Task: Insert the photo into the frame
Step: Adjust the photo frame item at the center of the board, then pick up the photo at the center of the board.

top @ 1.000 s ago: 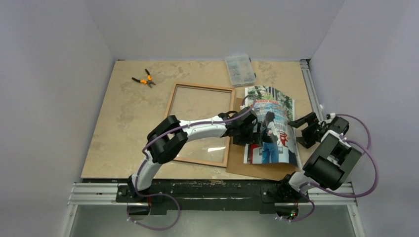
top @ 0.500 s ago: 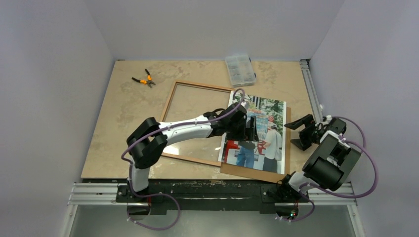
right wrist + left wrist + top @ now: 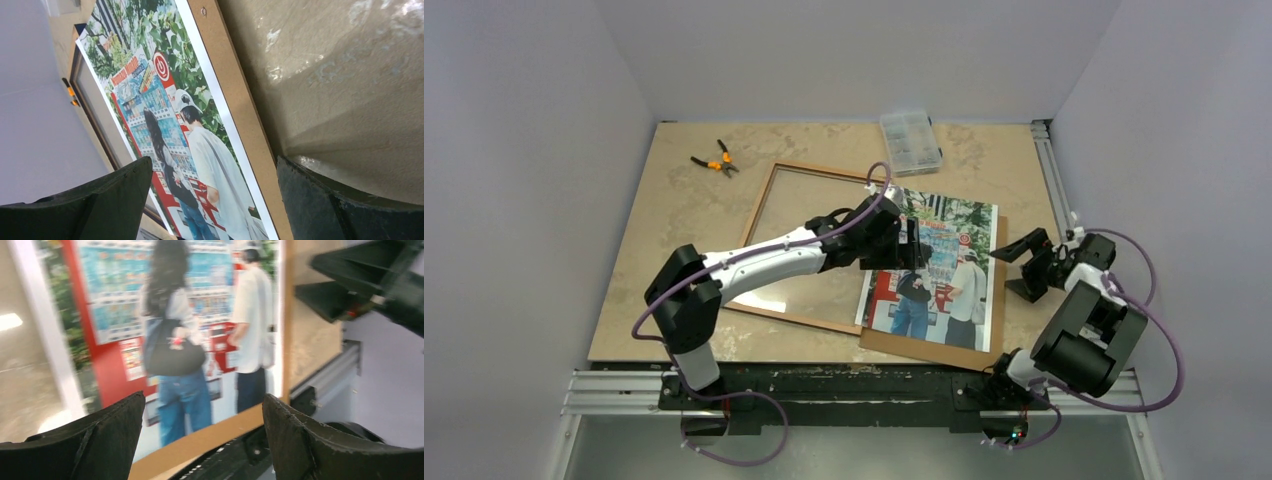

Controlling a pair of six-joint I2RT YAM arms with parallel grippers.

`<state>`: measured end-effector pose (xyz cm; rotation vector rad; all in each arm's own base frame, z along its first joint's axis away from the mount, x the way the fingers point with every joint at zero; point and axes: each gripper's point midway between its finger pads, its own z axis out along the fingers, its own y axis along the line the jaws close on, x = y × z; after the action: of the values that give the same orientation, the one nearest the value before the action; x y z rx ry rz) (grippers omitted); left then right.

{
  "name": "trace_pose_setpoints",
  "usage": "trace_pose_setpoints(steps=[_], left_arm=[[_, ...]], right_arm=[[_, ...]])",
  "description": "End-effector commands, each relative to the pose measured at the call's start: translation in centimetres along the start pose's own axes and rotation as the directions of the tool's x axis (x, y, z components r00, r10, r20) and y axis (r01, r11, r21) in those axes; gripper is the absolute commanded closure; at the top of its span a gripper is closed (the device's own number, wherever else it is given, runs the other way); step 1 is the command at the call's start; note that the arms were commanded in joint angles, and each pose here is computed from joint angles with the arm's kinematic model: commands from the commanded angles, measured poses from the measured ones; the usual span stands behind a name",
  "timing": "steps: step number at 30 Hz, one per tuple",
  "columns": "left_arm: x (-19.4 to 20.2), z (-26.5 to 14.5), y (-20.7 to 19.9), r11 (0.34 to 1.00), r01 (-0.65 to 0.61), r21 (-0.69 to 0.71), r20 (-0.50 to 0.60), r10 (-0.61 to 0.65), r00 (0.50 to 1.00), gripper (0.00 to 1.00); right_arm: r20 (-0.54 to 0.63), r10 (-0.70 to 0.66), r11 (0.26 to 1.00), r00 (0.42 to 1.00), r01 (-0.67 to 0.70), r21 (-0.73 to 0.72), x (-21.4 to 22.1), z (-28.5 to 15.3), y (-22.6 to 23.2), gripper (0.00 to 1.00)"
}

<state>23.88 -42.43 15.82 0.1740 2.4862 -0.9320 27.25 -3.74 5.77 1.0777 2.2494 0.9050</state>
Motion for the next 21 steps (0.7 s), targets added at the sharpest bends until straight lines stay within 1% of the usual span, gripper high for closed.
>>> trace_pose_setpoints(steps=[1,6,11,14,17,21], left_arm=[[1.3,0.1,7.9,0.973,0.041,-0.229,-0.038,-0.051,0.998,0.16],[2.3,0.0,11.9,0.961,0.082,-0.264,-0.05,-0.099,0.994,0.15],[2.6,-0.3,12.9,0.963,0.082,-0.258,-0.062,-0.102,0.993,0.15],[2.6,-0.4,13.3,0.96,0.085,-0.268,-0.056,-0.103,0.993,0.15],[2.6,-0.3,13.6,0.958,0.098,-0.269,-0.055,-0.117,0.992,0.15],[2.8,0.0,13.4,0.963,0.113,-0.245,-0.06,-0.131,0.99,0.16]], right_arm=[[0.011,-0.099,0.995,0.995,0.099,0.013,0.2,-0.6,1.8,0.08],[0.07,-0.181,0.974,0.981,0.169,0.15,-0.9,-1.4,1.6,0.07],[0.11,-0.243,0.95,0.964,0.213,0.228,-1.9,-2.2,1.8,0.07],[0.099,-0.251,0.951,0.963,0.226,0.209,-1.6,-2.0,2.3,0.07],[0.056,-0.247,0.957,0.967,0.234,0.172,-0.4,-1.0,2.8,0.07],[-0.003,-0.226,0.962,0.974,0.223,0.158,1.2,0.6,2.3,0.08]])
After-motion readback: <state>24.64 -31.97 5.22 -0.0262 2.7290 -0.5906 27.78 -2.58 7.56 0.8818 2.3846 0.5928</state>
